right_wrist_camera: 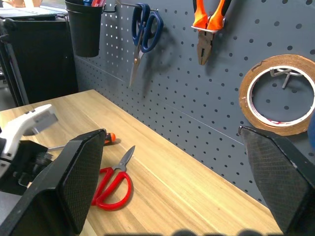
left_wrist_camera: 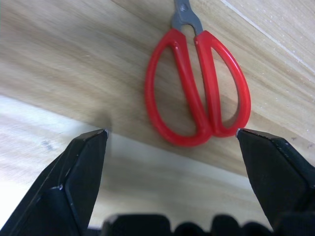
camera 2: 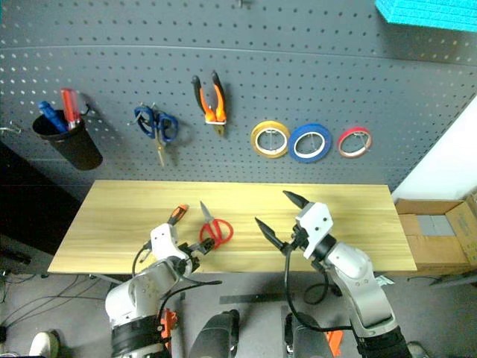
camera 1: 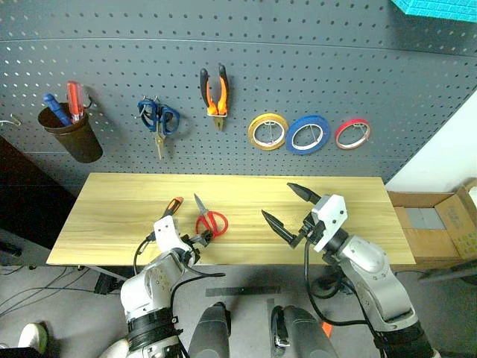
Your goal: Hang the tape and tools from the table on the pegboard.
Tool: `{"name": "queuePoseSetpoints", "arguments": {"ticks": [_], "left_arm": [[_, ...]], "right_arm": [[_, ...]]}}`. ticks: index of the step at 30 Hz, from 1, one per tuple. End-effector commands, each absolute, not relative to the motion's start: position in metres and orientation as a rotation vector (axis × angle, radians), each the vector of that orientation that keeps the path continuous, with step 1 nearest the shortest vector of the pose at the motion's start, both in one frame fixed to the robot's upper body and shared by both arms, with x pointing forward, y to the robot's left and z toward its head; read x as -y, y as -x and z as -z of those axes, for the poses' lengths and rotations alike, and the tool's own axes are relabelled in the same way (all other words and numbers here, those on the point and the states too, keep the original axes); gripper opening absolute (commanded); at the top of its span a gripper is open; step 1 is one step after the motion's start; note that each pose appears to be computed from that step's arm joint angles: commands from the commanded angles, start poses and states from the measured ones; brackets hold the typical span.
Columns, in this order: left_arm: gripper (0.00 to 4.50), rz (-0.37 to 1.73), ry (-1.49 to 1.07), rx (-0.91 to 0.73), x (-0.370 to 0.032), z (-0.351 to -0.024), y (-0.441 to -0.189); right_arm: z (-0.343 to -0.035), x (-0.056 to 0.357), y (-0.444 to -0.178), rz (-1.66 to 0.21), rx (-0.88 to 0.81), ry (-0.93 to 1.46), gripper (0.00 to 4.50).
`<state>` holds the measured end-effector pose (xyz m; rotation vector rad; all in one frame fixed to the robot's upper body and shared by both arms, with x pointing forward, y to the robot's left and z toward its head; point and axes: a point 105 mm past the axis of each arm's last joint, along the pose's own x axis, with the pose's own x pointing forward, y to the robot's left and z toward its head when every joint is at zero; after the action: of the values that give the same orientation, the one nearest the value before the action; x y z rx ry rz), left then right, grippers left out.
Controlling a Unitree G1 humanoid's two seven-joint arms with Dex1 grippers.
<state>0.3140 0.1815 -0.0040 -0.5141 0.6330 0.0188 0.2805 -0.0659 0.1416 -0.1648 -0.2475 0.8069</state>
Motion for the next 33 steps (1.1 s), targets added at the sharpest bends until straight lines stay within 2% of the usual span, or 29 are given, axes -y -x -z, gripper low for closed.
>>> {"name": "queuePoseSetpoints", "arguments": {"ticks": [1, 12, 33], "left_arm": [[4.48, 0.027, 0.528, -0.599, -0.179, -0.002, -0.325], [4.48, 0.15, 0.532, -0.664, -0.16, 0.011, -0.339], [4.48, 0.361, 0.56, -0.768, -0.104, 0.016, -0.334]], "right_arm": [[-0.154, 0.067, -0.276, -0.803, 0.292, 0.169, 4.5], [-0.159, 0.071, -0.279, -0.785, 0.303, 0.186, 4.5], [-0.16, 0.076, -0.282, -0.763, 0.306, 0.205, 4.5]]}}
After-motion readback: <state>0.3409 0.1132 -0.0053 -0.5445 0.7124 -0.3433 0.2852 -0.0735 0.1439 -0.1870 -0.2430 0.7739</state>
